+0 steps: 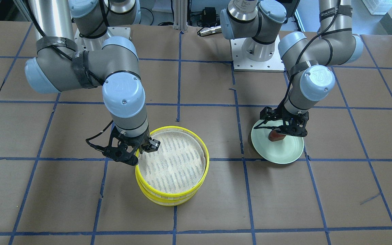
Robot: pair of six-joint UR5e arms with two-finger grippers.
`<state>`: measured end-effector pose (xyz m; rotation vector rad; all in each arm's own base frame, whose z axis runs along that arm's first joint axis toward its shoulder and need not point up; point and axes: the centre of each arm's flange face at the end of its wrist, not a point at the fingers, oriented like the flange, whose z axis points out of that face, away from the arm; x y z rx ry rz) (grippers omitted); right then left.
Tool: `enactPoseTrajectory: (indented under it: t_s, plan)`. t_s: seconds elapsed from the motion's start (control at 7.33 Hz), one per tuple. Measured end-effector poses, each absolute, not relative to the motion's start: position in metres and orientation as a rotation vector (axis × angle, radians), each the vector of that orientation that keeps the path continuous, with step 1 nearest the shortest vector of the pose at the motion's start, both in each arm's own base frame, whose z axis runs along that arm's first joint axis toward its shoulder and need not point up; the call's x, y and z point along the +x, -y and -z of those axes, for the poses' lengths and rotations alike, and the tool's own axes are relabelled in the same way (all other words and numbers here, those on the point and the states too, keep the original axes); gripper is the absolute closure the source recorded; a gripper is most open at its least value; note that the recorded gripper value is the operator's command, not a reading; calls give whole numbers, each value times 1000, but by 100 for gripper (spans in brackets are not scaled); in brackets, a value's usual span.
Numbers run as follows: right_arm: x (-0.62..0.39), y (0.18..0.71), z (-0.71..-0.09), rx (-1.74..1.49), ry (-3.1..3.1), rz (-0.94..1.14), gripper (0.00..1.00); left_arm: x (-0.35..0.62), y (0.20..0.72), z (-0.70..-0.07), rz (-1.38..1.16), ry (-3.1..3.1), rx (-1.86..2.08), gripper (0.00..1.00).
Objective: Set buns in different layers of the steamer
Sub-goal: 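Release the bun and reach for the brown bun while the right restacks the tier, then grasp and lift the brown bun with the left gripper while the right withdraws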
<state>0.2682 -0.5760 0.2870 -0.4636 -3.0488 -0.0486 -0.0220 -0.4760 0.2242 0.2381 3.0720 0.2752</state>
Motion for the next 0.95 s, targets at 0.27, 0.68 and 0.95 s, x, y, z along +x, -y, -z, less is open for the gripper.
enactPoseTrajectory:
  t_s: [0.27, 0.68, 0.95]
  plan:
    - [264, 578, -285, -429, 3052, 47, 93, -15, 489, -202, -242, -3070, 227, 13]
    - [244, 584, -285, -446, 3056, 59, 92, -14, 493, -188, -232, -3082, 260, 88]
    - [240, 583, -284, -451, 3058, 69, 85, -12, 497, -192, -218, -3075, 314, 98]
